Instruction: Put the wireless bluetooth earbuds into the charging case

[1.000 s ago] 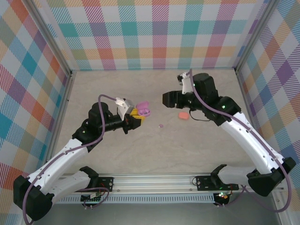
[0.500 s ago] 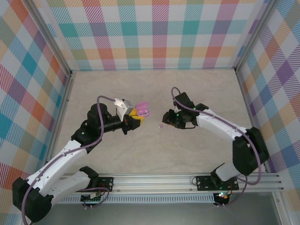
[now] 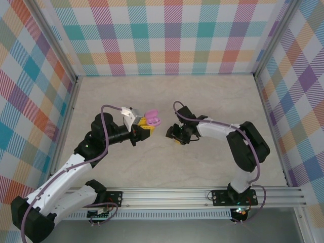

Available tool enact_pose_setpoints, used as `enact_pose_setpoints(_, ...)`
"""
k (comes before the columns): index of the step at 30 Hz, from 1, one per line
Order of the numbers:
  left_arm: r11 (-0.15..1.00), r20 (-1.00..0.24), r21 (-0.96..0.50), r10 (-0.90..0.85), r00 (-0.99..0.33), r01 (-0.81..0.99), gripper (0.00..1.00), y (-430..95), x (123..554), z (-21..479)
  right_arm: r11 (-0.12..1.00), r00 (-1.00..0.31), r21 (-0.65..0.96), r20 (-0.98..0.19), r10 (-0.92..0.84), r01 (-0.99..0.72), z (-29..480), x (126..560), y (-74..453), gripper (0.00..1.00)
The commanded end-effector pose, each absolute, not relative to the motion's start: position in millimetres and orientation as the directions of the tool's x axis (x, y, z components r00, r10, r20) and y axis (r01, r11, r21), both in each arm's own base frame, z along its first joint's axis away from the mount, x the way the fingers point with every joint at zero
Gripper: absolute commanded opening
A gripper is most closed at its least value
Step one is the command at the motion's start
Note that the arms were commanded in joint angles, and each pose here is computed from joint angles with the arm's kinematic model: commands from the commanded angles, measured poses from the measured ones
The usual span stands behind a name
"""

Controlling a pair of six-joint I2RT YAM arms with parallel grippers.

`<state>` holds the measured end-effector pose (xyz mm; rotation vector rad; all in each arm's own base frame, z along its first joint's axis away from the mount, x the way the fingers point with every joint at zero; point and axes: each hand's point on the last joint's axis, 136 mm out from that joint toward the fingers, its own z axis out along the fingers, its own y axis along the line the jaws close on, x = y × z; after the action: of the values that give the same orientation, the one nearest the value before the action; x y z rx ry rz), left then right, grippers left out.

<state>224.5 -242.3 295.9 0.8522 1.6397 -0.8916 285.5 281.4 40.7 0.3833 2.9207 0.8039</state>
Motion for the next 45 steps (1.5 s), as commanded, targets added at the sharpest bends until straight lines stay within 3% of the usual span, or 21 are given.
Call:
enact_pose_setpoints(1,0.472,-0.973,-0.132,0.108,-0.205,0.872,0.13,-240.6,221.2,294.9,0.825,-0.959,0.515,-0.020,0.283,0.233,34.9,290.7,285.4,0.52)
enact_pose_setpoints(24,0.486,-0.973,-0.104,0.130,-0.190,0.868,0.13,-235.2,217.7,295.3,0.902,-0.981,0.418,-0.101,0.168,0.112,21.9,356.5,291.8,0.53)
enact_pose_setpoints(35,0.487,-0.974,-0.099,0.132,-0.185,0.868,0.13,-234.1,216.5,297.1,0.952,-0.994,0.306,-0.101,0.050,0.017,14.0,361.0,283.5,0.53)
enact_pose_setpoints(45,0.486,-0.974,-0.100,0.131,-0.186,0.868,0.13,-234.9,217.6,296.6,0.984,-0.983,0.168,-0.182,-0.036,-0.067,33.0,365.5,271.3,0.54)
